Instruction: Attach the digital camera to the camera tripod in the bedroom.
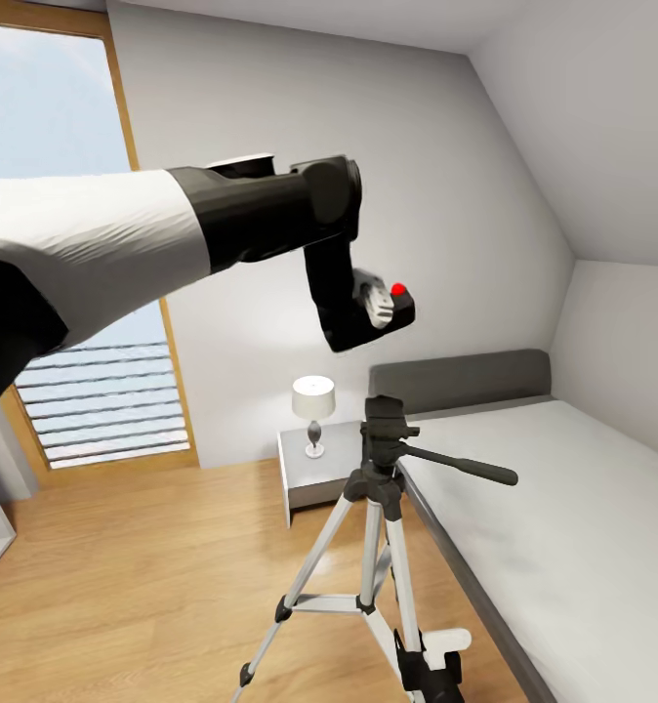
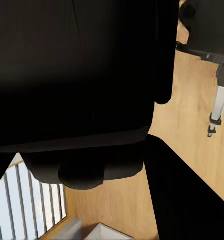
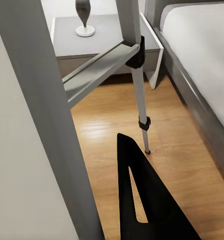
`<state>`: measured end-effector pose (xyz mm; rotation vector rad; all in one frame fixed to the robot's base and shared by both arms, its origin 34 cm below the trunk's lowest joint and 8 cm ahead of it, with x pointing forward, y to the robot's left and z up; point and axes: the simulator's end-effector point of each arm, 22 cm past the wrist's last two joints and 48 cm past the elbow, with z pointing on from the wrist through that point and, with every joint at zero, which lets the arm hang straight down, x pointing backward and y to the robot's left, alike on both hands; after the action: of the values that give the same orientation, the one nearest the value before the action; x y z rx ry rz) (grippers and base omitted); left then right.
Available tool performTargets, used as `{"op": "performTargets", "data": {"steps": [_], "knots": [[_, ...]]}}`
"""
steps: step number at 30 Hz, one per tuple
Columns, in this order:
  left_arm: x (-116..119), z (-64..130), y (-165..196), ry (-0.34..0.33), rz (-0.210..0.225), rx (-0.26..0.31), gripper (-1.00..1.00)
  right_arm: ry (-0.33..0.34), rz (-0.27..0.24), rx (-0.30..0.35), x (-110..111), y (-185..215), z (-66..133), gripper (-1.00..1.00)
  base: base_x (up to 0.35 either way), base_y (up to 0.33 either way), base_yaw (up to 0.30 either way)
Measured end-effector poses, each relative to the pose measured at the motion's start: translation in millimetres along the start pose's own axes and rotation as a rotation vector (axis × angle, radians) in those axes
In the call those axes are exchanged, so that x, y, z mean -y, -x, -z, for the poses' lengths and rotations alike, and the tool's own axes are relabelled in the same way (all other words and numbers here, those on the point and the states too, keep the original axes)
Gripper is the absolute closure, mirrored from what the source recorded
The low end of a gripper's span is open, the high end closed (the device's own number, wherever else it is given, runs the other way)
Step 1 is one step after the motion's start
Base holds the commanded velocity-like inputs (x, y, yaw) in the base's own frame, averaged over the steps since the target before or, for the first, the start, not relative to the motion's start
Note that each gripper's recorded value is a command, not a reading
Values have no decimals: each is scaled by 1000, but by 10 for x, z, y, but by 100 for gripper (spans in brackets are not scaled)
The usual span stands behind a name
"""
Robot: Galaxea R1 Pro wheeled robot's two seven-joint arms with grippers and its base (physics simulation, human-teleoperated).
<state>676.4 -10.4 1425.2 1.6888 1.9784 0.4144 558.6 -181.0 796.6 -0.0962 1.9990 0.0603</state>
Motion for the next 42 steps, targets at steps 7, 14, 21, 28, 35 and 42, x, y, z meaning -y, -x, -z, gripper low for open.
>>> {"op": "performTargets", "data": {"steps": [7,14,21,28,35,42], "knots": [[-14,-48,5,9,4,1,100,2,0,-1,-13,0,-1,100,0,0,0],[212,-64,128,-68,-1,42,100,4,2,0,-18,1,0,100,0,0,0],[564,-66,280,-142,-67,75,100,9,8,0,-31,-2,2,100,0,0,0],[682,-175,264,-174,-77,74,100,12,11,0,-38,-4,3,100,0,0,0],[675,-479,-52,-158,-88,-37,100,13,12,1,-41,-5,5,100,0,0,0],[663,-580,-198,-148,-93,-88,100,13,12,0,-41,-5,5,100,0,0,0]]}}
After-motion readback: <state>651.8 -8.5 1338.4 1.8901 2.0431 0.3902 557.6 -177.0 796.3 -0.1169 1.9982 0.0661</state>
